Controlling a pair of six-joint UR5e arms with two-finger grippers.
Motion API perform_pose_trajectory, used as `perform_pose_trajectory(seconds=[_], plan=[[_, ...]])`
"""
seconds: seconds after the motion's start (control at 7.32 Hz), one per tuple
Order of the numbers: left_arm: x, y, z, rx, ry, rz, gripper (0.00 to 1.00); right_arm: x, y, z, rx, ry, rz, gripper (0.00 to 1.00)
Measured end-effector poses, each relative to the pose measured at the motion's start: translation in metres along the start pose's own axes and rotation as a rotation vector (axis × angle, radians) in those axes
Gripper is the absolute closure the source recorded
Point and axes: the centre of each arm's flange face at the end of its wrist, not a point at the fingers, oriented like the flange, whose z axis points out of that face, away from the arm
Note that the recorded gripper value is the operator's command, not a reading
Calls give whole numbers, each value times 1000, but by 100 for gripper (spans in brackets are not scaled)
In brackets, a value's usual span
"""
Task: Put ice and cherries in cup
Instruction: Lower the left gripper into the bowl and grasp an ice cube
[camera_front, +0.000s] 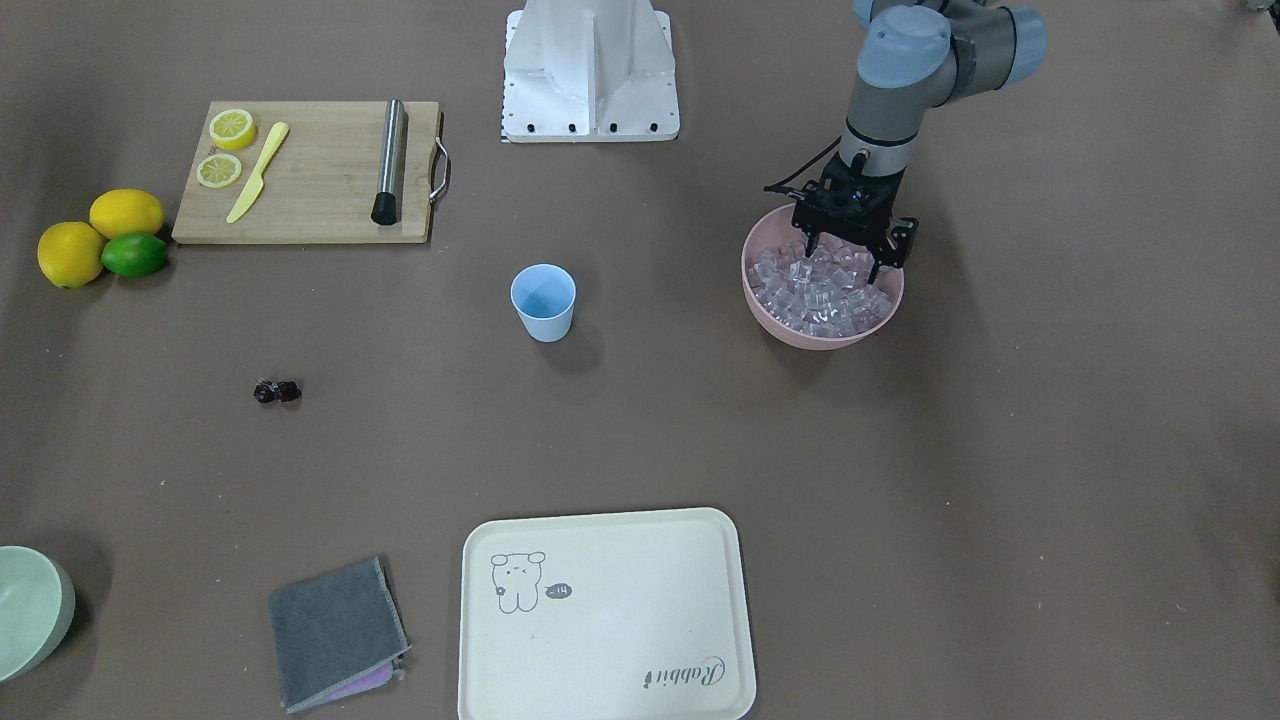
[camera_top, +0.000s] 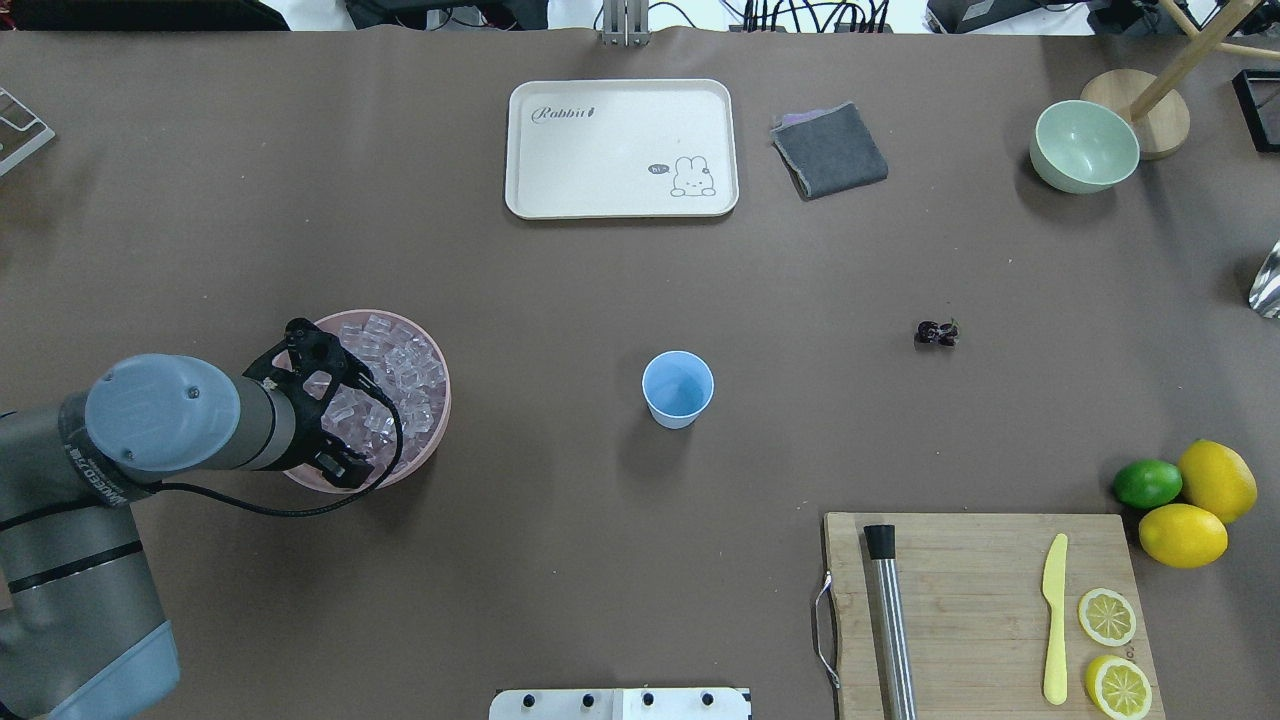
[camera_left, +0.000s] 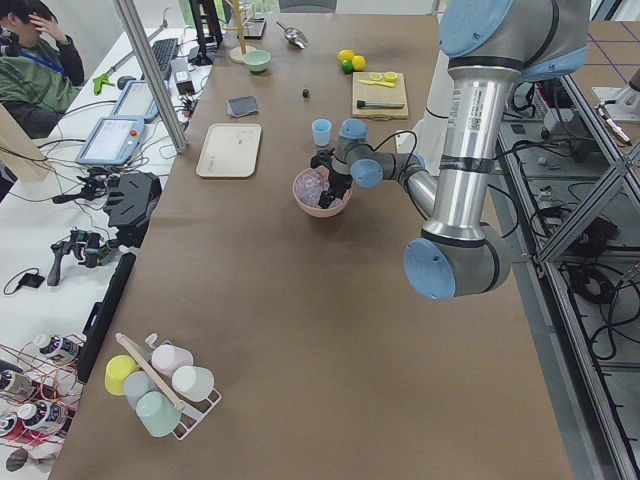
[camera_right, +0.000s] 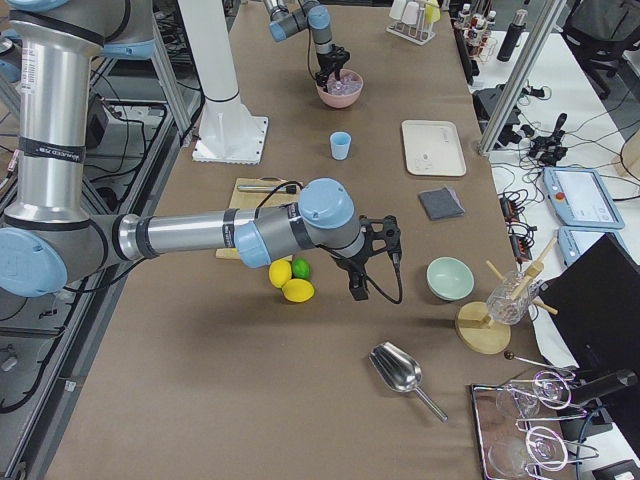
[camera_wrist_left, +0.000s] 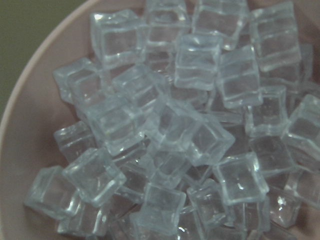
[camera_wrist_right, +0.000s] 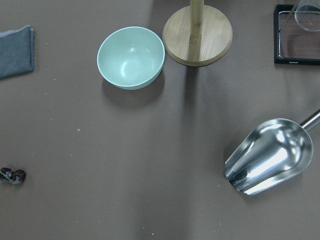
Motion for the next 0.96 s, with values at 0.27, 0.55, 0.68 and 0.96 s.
perform_pose_trajectory(seconds=[0.27, 0.55, 0.68, 0.96], plan=[[-1, -1, 0, 1, -1, -1, 55, 0, -1, 0, 0, 1, 0, 0], [-1, -1, 1, -1, 0, 0, 68, 0, -2, 0, 0, 1, 0, 0], [-1, -1, 1, -2, 0, 0, 76, -1, -2, 0, 1, 1, -1, 0], [-2, -2, -2, 2, 3, -2, 96, -2, -4, -1, 3, -1, -3, 0]])
